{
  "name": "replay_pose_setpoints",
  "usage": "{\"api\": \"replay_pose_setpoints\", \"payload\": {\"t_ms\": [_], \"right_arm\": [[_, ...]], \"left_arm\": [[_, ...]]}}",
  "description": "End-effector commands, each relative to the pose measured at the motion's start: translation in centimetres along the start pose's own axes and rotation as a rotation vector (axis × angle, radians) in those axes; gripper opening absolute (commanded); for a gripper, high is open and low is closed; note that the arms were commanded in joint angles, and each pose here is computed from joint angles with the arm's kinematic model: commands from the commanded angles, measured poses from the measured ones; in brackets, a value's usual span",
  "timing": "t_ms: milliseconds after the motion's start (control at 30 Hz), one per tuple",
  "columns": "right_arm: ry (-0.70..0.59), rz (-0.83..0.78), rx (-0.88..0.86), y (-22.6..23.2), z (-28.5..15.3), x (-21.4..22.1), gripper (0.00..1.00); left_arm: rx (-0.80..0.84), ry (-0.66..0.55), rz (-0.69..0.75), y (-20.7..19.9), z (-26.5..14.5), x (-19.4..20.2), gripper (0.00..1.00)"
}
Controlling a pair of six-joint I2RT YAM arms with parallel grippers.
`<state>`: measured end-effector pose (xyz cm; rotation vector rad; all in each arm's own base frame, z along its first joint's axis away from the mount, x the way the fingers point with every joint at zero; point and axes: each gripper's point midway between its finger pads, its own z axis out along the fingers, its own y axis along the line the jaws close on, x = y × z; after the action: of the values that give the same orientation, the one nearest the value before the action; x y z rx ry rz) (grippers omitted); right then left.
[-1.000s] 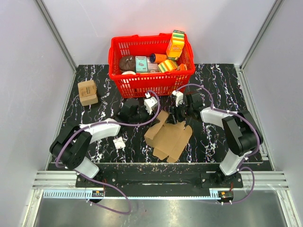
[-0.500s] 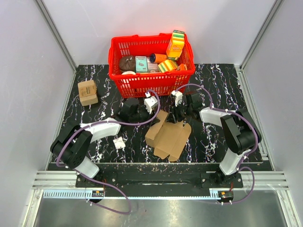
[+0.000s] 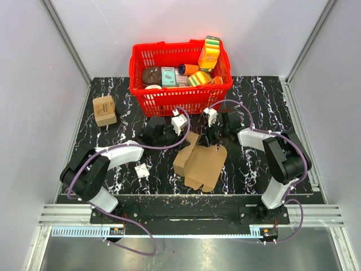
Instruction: Fold the paper box
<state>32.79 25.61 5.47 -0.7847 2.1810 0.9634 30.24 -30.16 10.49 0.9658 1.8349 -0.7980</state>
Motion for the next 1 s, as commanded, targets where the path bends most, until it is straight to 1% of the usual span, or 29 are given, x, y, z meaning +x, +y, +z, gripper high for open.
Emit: {"api": "replay_pose_setpoints", "payload": {"t_ms": [0,67,200,367,467,533,567,633,833,967], "right_arm": [[-0.055,-0.077,-0.062,1.2,0.2,-2.2,0.48],[-0.055,-0.095,-0.065,1.1,0.3,-2.3,0.51],[-0.057,-0.125,-0.098,1.2,0.7,-2.5,0.51],[-0.05,-0.157,-0.12,1.2,1.1,-1.7,0.51],[-0.082,-0.188,-0.149,1.4,1.4,-1.5,0.51],[-0.092,-0.178,-0.178,1.8,1.5,-0.9,0.53],[-0.118,-0.196,-0.185,1.9,1.6,-1.4,0.54],[-0.128,-0.186,-0.202,2.2,1.7,-1.2,0.55],[-0.168,-0.198,-0.238,2.4,2.2,-1.2,0.56],[-0.18,-0.214,-0.258,2.4,2.6,-0.9,0.61]], "left_arm": [[0.006,-0.008,0.012,0.3,0.2,-0.7,0.48],[0.006,-0.006,0.012,0.3,0.2,-0.6,0.48],[0.008,-0.006,0.013,0.3,0.0,-0.7,0.48],[0.008,-0.007,0.017,0.3,-0.2,-0.8,0.48],[0.009,0.003,0.016,0.3,-0.2,-0.6,0.48],[0.007,0.006,0.018,0.3,-0.2,-0.6,0.48],[0.008,0.007,0.017,0.4,-0.2,-0.6,0.48],[0.007,0.009,0.016,0.4,-0.3,-0.6,0.48],[0.001,0.013,0.015,0.6,-0.4,-0.5,0.48],[0.001,0.023,0.011,0.8,-0.3,-0.3,0.48]]}}
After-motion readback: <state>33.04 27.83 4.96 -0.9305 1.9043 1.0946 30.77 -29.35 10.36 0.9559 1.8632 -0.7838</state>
